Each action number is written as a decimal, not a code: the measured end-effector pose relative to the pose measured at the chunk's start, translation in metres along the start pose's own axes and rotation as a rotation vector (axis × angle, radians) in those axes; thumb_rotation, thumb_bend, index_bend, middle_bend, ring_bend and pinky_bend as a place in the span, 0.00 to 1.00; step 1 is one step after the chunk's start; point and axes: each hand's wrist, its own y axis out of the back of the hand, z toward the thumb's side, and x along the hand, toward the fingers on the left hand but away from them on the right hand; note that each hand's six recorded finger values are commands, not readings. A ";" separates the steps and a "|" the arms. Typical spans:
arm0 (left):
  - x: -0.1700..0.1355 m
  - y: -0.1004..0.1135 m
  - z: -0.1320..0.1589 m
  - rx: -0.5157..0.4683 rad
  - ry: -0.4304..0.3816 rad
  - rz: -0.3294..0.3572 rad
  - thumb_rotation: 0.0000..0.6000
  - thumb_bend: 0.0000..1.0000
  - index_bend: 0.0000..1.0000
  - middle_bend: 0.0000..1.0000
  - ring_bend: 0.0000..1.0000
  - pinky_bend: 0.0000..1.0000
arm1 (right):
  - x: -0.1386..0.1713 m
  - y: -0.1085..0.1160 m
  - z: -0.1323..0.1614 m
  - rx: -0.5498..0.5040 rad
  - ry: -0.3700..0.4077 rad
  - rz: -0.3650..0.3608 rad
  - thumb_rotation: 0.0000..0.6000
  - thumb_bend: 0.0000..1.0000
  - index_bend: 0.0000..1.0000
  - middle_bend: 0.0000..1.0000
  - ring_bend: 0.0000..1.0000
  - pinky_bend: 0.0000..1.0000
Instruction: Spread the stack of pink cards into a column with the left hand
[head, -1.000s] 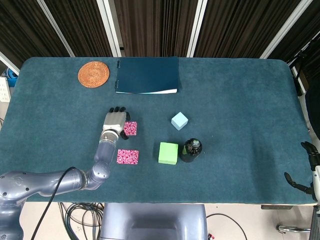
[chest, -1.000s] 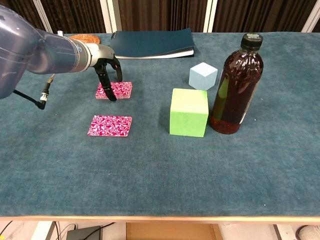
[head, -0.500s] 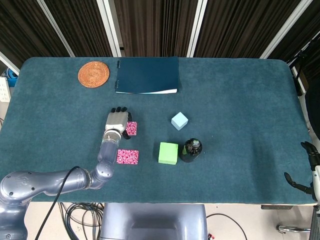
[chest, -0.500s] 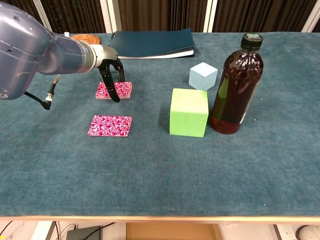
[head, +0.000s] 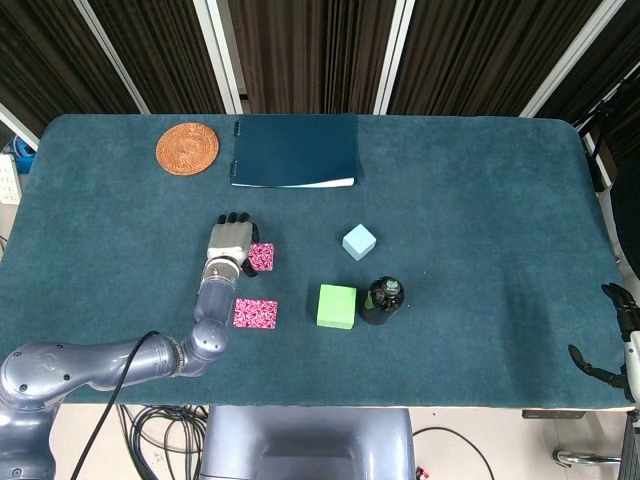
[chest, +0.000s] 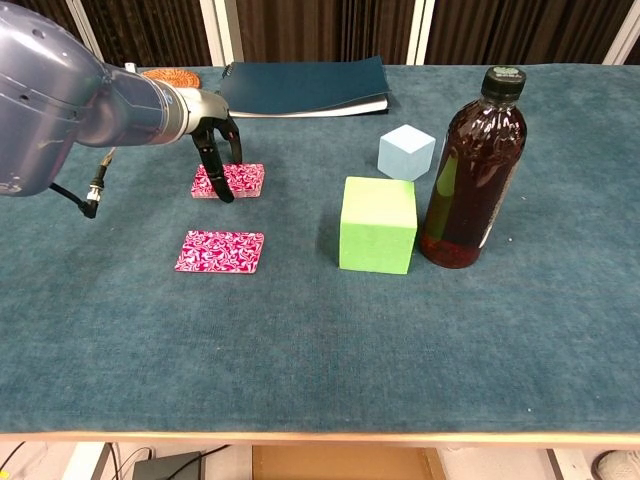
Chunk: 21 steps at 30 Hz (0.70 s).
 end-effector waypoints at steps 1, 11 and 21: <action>0.000 0.000 0.000 0.001 0.000 0.001 1.00 0.16 0.43 0.15 0.01 0.00 | 0.000 0.000 0.000 0.000 0.000 0.000 1.00 0.27 0.10 0.07 0.14 0.19; 0.001 0.001 -0.002 -0.001 0.010 0.010 1.00 0.18 0.45 0.15 0.01 0.00 | 0.000 0.000 0.000 0.001 0.000 0.000 1.00 0.27 0.10 0.07 0.14 0.19; 0.002 -0.001 -0.002 0.006 0.014 0.010 1.00 0.19 0.46 0.16 0.01 0.00 | 0.000 0.000 -0.001 0.000 -0.005 0.000 1.00 0.27 0.10 0.07 0.14 0.19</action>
